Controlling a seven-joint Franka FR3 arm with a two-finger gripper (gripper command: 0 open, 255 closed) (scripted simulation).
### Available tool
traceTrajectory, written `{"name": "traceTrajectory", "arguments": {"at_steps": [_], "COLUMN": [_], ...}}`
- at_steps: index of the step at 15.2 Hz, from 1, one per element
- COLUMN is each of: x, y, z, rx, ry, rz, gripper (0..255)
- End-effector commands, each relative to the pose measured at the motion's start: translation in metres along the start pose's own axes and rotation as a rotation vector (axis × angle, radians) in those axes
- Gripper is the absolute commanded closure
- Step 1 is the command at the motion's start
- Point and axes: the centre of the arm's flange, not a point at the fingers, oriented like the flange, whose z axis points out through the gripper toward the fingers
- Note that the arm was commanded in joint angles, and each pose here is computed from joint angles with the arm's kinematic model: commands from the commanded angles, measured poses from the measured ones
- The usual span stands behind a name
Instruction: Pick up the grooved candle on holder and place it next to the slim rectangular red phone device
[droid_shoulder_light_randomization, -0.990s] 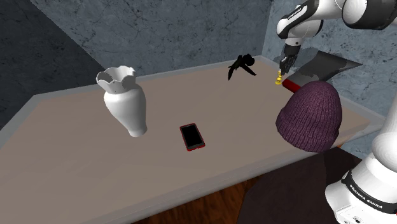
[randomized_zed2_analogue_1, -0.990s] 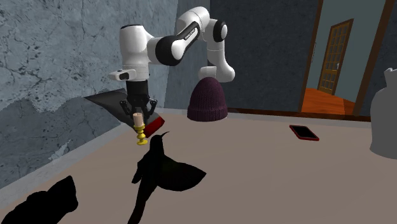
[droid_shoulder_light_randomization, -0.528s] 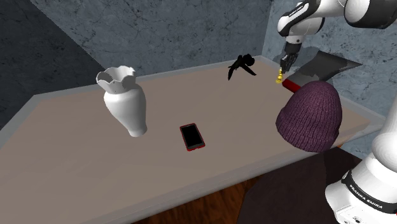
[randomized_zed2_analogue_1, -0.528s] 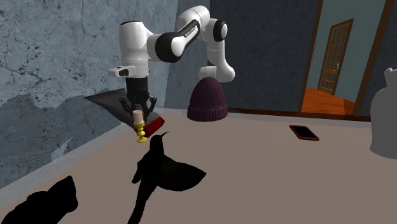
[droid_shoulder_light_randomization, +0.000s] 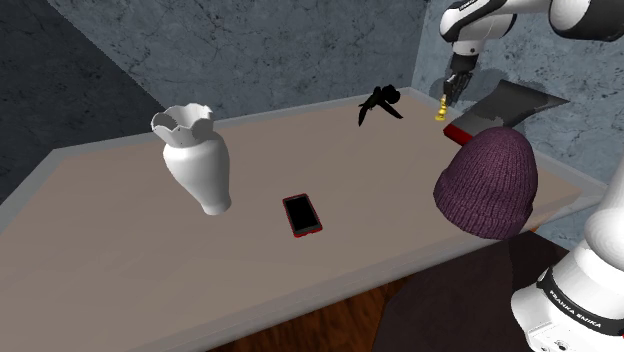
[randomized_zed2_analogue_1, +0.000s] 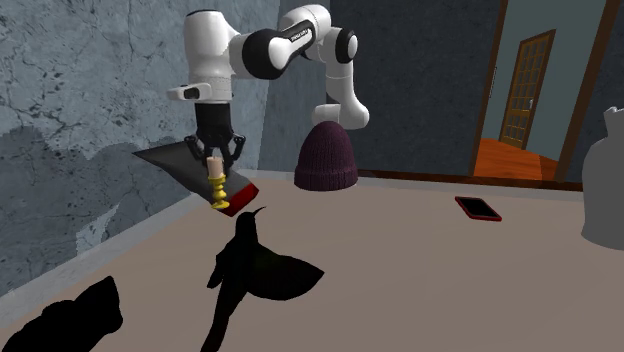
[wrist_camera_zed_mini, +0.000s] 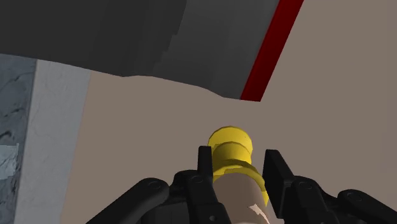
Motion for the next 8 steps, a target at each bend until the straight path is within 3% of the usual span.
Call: {"name": "traceTrajectory", "arguments": {"at_steps": [1, 8], "x": [0.0, 0.0], "y": [0.0, 0.001], "z": [-0.011, -0.048], "rx": [0.0, 0.0], "ry": [0.0, 0.0], "rz": [0.0, 0.0], "gripper": [255, 255]}}
